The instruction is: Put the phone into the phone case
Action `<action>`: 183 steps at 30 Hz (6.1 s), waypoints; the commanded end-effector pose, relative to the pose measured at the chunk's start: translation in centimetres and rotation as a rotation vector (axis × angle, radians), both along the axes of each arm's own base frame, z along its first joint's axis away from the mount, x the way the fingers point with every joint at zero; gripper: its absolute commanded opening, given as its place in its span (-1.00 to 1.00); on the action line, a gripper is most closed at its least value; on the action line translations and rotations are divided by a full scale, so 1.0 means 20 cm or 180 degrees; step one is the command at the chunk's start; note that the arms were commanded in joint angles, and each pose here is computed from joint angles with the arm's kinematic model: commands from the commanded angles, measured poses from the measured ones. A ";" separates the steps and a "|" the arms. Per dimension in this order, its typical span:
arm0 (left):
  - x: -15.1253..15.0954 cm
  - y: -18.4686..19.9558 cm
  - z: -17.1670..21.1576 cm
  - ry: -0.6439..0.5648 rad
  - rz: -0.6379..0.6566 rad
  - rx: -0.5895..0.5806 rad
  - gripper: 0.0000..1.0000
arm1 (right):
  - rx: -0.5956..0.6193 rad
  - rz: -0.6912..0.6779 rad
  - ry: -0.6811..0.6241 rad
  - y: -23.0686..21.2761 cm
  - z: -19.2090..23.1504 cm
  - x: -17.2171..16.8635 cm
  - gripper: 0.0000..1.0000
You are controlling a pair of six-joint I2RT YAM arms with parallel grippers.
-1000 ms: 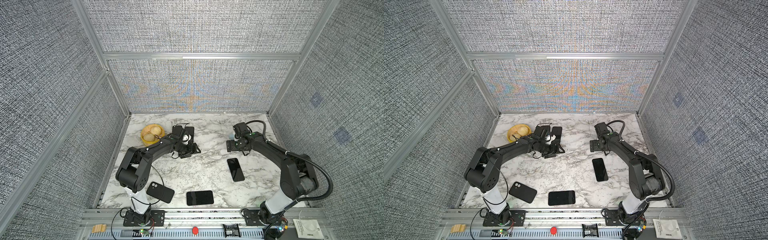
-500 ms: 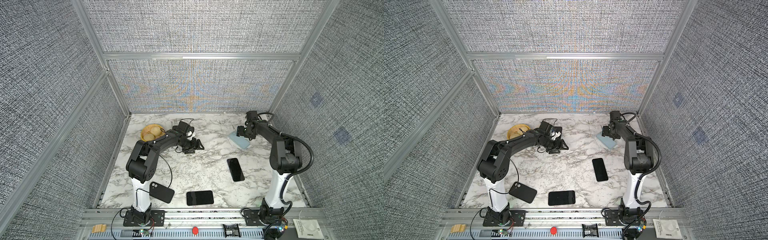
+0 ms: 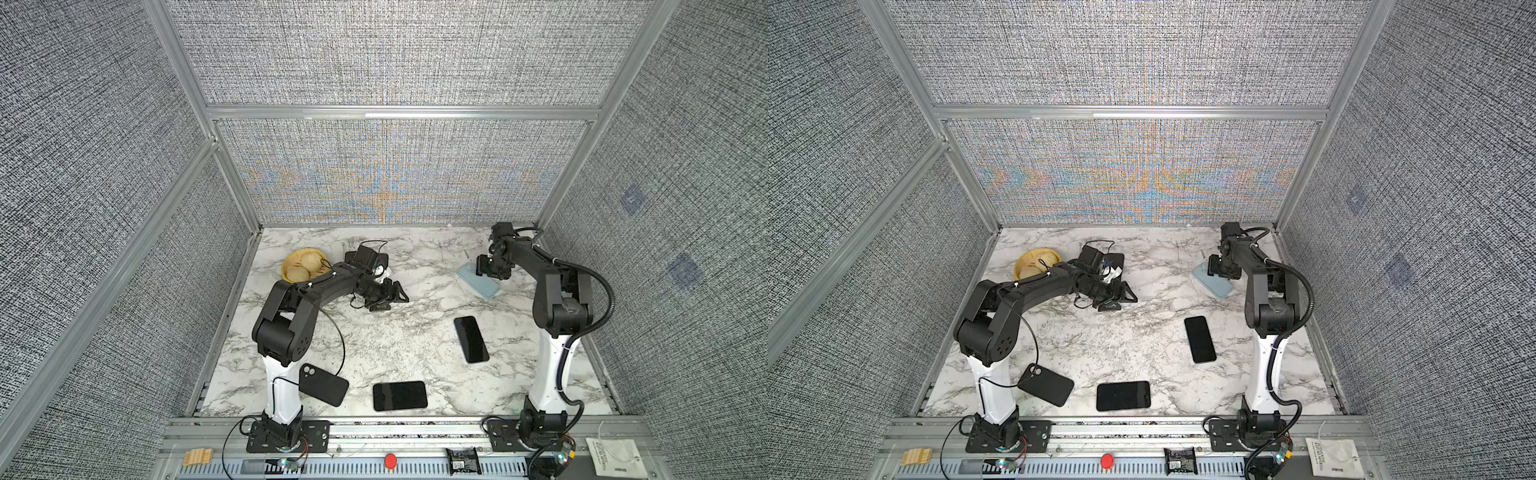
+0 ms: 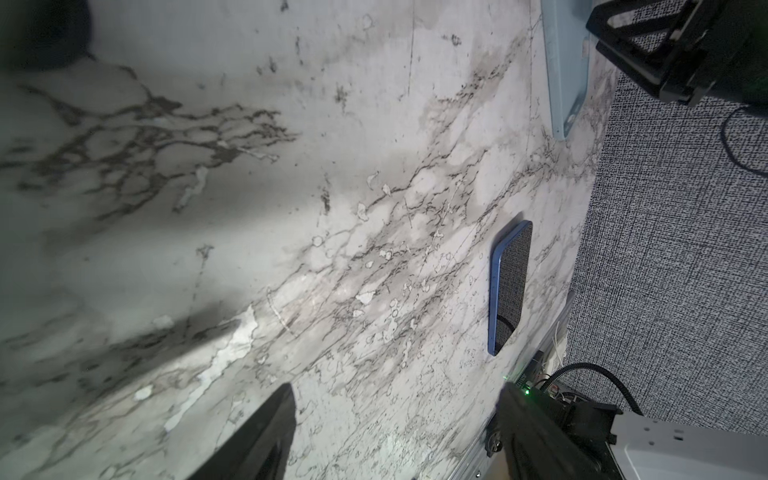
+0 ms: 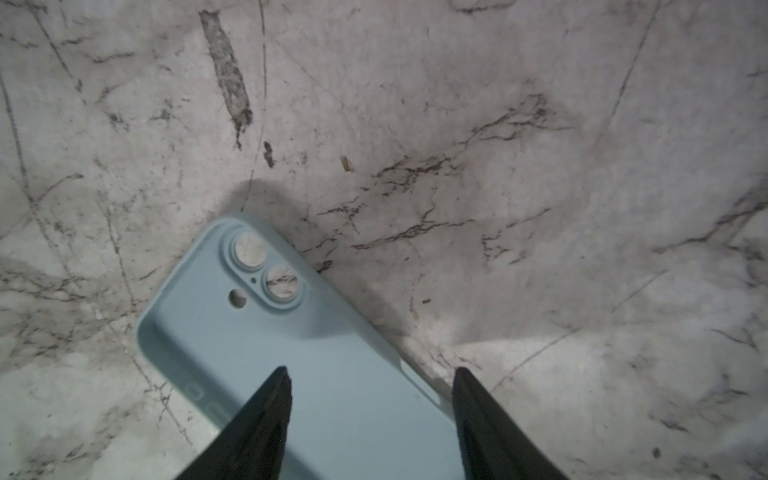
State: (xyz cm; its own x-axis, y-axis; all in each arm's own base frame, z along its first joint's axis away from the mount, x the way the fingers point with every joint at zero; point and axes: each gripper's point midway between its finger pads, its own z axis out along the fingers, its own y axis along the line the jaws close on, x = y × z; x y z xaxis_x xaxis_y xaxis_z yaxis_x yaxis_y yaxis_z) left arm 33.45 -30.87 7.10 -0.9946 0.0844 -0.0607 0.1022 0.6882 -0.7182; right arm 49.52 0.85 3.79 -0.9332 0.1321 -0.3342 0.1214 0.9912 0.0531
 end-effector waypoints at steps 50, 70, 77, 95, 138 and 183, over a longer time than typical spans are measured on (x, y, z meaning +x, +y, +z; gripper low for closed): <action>-0.09 0.13 0.03 -0.0124 0.0177 -0.0007 0.49 | 0.0602 0.1246 0.0324 0.81 0.06 -0.39 -0.86; -0.09 0.15 0.05 -0.0137 0.0173 0.0071 0.49 | -0.0245 0.1176 0.0031 0.80 0.04 -0.06 -0.41; -0.10 0.16 0.04 -0.0132 0.0191 0.0065 0.49 | -0.0386 0.1128 0.0099 0.77 -0.01 -0.08 -0.43; -0.13 0.19 0.02 -0.0134 0.0248 0.0117 0.49 | -0.0135 0.1209 0.0200 0.89 -0.05 -0.17 -0.84; -0.19 0.20 0.06 -0.0373 0.0284 0.0258 0.50 | -0.0667 0.1737 0.0100 0.96 0.26 -1.24 0.22; -0.17 -0.05 0.05 -0.0268 -0.0172 0.0169 0.66 | -0.0288 0.0835 0.0886 0.58 -0.11 -1.09 0.25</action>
